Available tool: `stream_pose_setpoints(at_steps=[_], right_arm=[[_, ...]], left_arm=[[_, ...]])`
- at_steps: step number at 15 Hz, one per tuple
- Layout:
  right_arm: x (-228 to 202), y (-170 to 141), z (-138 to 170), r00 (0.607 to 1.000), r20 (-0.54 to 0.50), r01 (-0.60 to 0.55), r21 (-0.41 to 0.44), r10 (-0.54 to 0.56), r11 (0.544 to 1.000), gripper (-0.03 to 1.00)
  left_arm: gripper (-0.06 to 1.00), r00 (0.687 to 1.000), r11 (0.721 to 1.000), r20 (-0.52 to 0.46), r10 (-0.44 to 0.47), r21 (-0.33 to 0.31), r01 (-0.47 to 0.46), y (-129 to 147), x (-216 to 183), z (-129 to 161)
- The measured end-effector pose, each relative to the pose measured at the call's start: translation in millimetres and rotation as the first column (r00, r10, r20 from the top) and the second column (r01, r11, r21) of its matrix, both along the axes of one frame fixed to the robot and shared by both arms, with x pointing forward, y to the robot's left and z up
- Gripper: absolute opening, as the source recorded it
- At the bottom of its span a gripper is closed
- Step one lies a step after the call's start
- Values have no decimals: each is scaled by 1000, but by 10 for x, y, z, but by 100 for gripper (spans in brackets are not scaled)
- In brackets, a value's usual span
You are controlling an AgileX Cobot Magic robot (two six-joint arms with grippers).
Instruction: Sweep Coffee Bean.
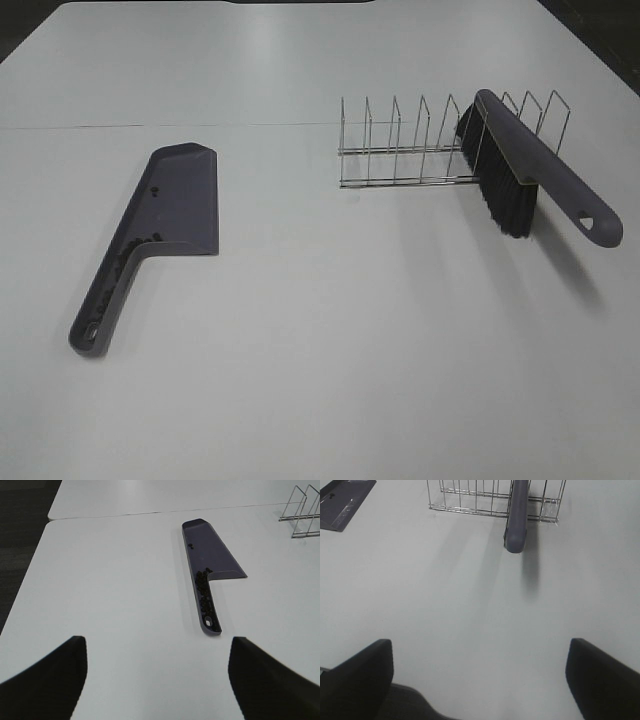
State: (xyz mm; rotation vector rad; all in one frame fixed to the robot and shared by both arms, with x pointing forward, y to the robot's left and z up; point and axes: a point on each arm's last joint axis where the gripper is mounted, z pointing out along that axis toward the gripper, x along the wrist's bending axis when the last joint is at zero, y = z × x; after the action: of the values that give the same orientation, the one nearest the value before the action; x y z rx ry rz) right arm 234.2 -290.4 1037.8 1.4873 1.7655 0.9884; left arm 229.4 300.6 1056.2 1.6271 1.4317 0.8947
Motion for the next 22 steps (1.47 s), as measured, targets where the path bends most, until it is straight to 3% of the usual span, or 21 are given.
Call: stream_pose_setpoints(at_steps=[22], right_arm=[[4,7,1,999,0,40,5,-40,999,82]], left_arm=[[72,1000,1000,0,1,-2,-1,0,0,0]])
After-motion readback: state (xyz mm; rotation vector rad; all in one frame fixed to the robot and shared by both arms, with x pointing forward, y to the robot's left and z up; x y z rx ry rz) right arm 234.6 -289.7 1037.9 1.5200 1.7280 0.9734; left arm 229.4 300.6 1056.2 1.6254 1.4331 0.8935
